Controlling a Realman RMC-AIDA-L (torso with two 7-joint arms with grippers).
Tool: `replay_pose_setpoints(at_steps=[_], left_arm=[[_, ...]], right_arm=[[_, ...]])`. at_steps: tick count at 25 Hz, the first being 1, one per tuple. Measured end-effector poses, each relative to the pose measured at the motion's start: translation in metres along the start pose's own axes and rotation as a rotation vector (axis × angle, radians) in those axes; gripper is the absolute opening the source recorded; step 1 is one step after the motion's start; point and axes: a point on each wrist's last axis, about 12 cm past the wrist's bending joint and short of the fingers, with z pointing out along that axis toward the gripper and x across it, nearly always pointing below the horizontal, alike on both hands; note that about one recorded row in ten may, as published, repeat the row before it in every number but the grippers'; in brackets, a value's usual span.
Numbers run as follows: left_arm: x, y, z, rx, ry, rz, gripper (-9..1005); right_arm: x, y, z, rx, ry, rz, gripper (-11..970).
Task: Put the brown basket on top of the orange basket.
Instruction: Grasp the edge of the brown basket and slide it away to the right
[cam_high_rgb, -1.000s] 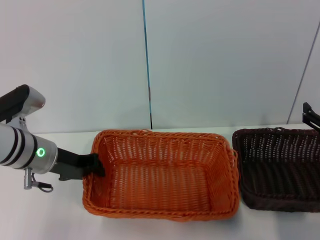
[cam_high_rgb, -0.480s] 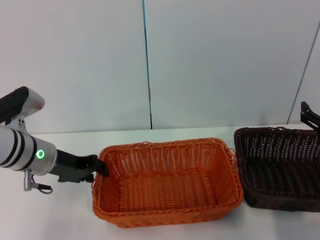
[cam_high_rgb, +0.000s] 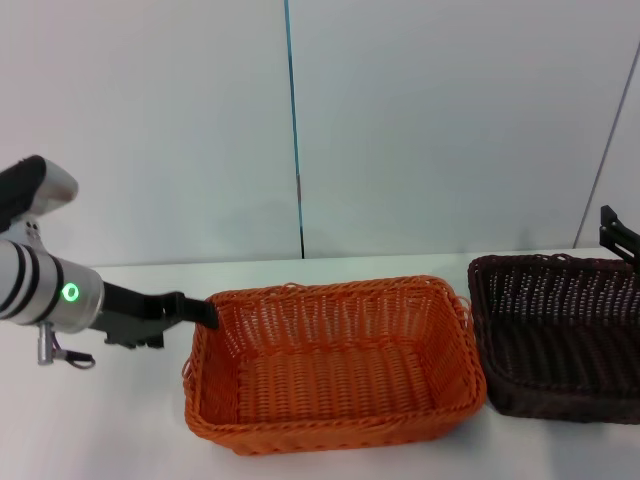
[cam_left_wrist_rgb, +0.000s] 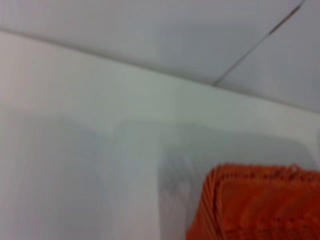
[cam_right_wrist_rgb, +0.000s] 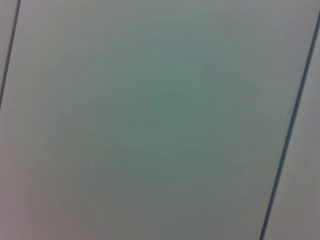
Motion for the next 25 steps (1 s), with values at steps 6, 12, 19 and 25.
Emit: replay_pose_setpoints(at_steps=[6,12,19,25], left_arm=[[-0.006,-0.002,-0.013,-0.005,-0.109,0.031,829],[-0.006,-0.010,-0.026,-0.034,-0.278,0.117,910],[-0.005,-0.013,-0.034,-0.089,-0.519,0.208,910],[0.004,0.008,-0.045,-0.159,-0.829,0.153,911]], right_arm=[[0.002,-0.003,0.000,-0.002,0.001,0.011,945],[0.008,-0.008,0.000,-0.015,-0.001,0.055,945],[0.024,-0.013,-0.003,0.005,-0.022,0.105,945],[0.042,-0.015,-0.006,0.055,-0.065,0.173,944]])
